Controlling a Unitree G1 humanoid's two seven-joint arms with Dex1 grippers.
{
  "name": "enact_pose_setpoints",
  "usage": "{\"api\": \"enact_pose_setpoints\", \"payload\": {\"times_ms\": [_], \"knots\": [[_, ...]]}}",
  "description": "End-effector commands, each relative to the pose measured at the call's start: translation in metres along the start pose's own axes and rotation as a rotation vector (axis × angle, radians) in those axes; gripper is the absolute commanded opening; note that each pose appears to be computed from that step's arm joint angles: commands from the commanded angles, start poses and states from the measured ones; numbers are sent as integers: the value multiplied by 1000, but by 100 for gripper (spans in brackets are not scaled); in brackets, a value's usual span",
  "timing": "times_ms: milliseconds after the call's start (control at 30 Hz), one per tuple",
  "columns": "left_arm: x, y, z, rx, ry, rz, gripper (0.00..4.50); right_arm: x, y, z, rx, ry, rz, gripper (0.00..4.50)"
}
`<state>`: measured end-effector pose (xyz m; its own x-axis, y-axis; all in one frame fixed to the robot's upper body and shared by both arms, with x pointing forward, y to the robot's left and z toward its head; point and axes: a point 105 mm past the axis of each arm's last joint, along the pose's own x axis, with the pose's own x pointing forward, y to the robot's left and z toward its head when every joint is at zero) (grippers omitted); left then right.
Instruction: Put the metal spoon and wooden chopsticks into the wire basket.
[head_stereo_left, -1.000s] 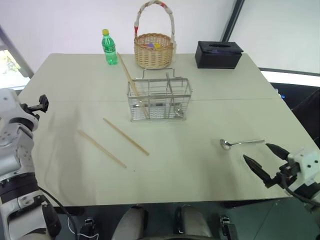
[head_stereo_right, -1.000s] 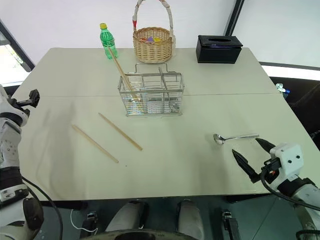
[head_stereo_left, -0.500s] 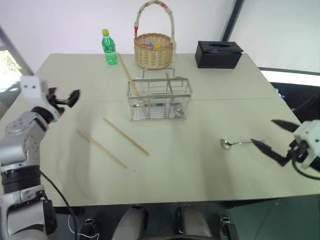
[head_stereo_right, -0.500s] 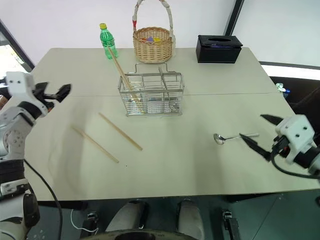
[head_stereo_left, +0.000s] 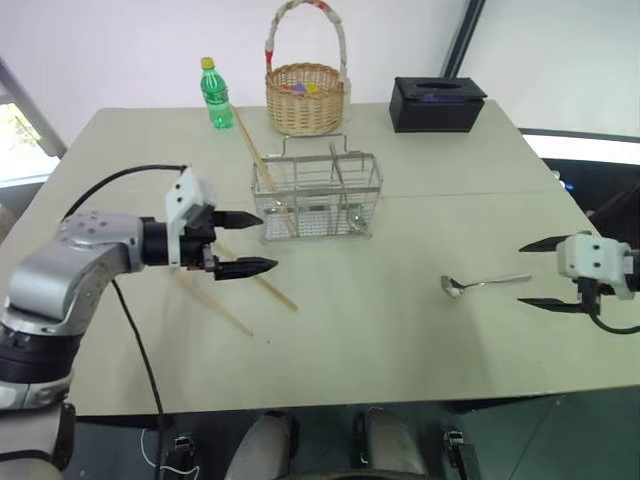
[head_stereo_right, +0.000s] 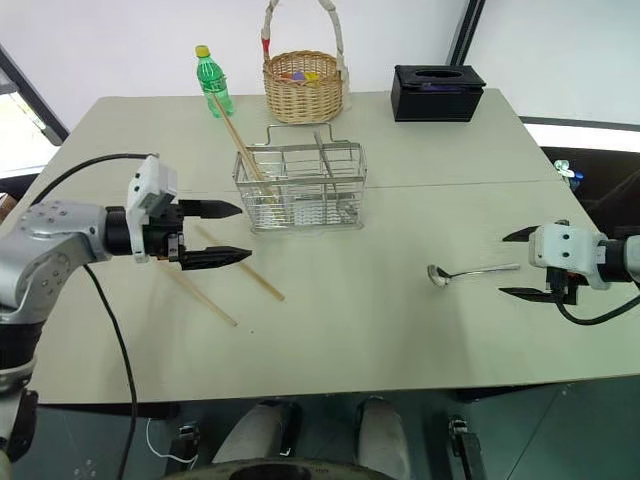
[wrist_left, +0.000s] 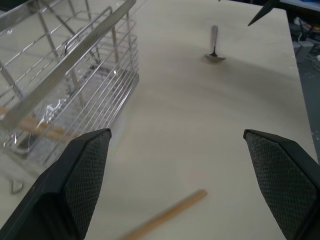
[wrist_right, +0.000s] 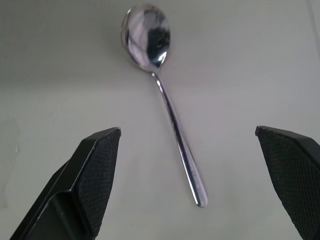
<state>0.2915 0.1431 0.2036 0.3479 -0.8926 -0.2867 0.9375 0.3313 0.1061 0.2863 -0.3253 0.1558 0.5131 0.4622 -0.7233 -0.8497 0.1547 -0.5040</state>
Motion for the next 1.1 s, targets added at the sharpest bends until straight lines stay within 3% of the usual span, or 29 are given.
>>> {"api": "enact_pose_setpoints", "payload": {"times_ms": [33,533,1000,1100], "knots": [[1,-7,16,31,-43,-28,448,3,-7,1,-18,-8,29,450],[0,-11,20,17,-71,44,448,57,-5,9,-26,-47,83,450],[-1,-5,28,6,-107,101,448,65,-21,2,-97,13,-65,450],[-1,-3,29,5,-116,109,450,68,-24,2,-93,23,-84,367]]}}
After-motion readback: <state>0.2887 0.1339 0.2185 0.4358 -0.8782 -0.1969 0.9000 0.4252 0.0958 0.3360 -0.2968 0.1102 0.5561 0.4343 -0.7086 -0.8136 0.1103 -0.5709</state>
